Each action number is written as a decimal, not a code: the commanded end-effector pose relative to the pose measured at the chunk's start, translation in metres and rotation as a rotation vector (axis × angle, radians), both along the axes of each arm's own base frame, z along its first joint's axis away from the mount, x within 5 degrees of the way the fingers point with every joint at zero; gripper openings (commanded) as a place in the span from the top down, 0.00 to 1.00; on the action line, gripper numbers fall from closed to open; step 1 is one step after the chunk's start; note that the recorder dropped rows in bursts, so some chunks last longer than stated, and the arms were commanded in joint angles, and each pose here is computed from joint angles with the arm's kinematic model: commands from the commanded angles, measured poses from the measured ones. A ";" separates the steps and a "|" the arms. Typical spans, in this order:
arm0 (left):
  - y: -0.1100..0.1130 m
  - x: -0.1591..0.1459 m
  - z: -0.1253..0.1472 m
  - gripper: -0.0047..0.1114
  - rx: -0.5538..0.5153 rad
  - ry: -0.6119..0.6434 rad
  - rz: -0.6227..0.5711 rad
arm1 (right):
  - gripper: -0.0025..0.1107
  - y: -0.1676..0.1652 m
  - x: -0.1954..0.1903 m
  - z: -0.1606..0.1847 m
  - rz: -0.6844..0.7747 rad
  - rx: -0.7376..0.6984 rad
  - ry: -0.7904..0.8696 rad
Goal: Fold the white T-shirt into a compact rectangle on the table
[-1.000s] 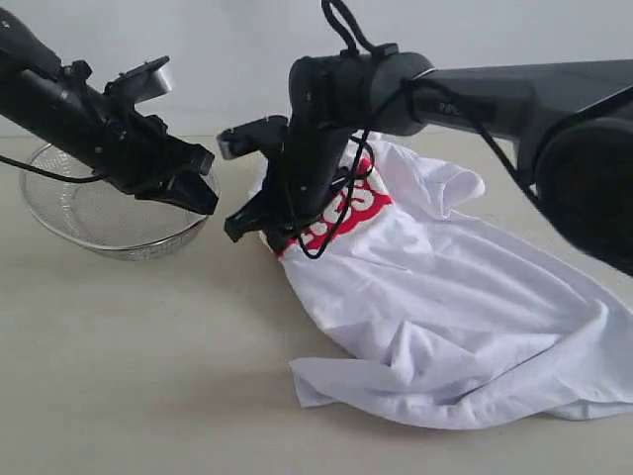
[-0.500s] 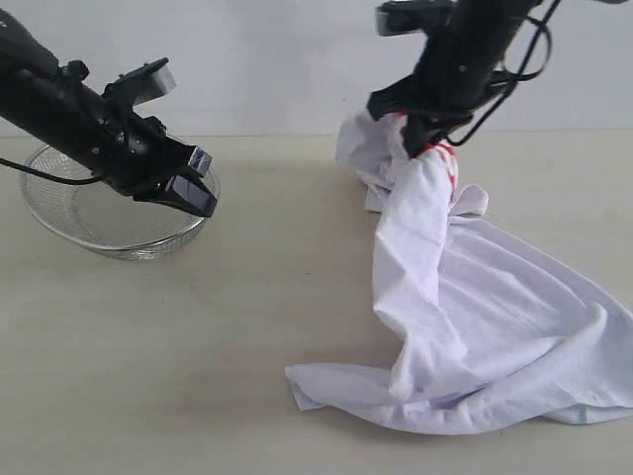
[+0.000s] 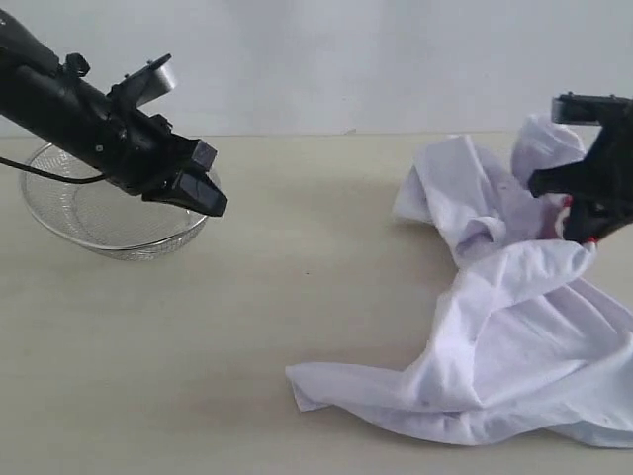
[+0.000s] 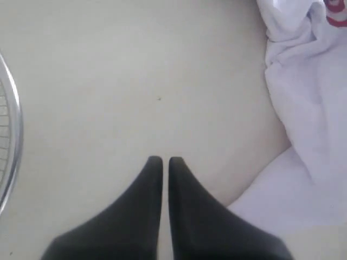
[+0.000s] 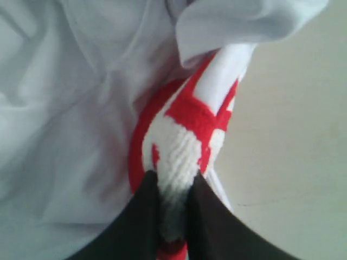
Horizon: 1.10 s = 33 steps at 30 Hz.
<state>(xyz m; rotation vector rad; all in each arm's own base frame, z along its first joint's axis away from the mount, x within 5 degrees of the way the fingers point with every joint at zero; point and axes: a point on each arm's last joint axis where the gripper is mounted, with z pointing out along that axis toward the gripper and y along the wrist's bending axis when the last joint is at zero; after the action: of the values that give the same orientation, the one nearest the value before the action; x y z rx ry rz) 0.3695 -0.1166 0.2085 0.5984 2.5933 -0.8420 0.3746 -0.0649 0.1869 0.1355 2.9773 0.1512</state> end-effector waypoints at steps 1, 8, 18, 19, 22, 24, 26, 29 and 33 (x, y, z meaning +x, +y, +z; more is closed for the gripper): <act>-0.020 -0.009 0.004 0.92 -0.015 -0.016 -0.050 | 0.98 -0.024 -0.019 -0.012 -0.039 -0.016 0.041; -0.045 -0.023 -0.015 0.92 0.016 -0.046 -0.051 | 0.84 -0.038 -0.026 -0.028 -0.066 -0.012 0.102; -0.066 0.000 -0.019 0.92 -0.023 -0.200 -0.042 | 0.23 -0.029 -0.036 0.003 -0.086 0.046 0.134; -0.068 0.005 -0.016 0.92 -0.027 -0.214 -0.042 | 0.23 -0.028 -0.038 0.011 -0.087 0.052 0.139; -0.073 0.018 -0.009 0.92 -0.044 -0.247 -0.049 | 0.23 -0.024 -0.046 0.033 -0.076 0.071 0.164; -0.079 0.033 -0.006 0.92 -0.058 -0.277 -0.048 | 0.32 -0.021 -0.052 0.053 -0.100 0.070 0.116; -0.086 0.051 -0.009 0.92 -0.072 -0.295 -0.046 | 0.69 -0.018 -0.060 0.062 -0.117 0.079 0.094; -0.090 0.074 -0.022 0.92 -0.127 -0.222 -0.076 | 0.96 -0.010 -0.082 0.056 -0.067 0.092 0.124; -0.092 0.087 -0.038 0.92 -0.300 -0.047 -0.141 | 0.96 0.007 -0.107 0.031 -0.061 0.197 0.160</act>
<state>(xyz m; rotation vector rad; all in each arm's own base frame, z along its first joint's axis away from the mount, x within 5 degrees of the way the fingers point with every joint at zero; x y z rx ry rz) 0.4562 -0.2051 0.1739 0.6986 2.3406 -1.0663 0.2736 -0.0635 0.2244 0.2721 3.1392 0.3752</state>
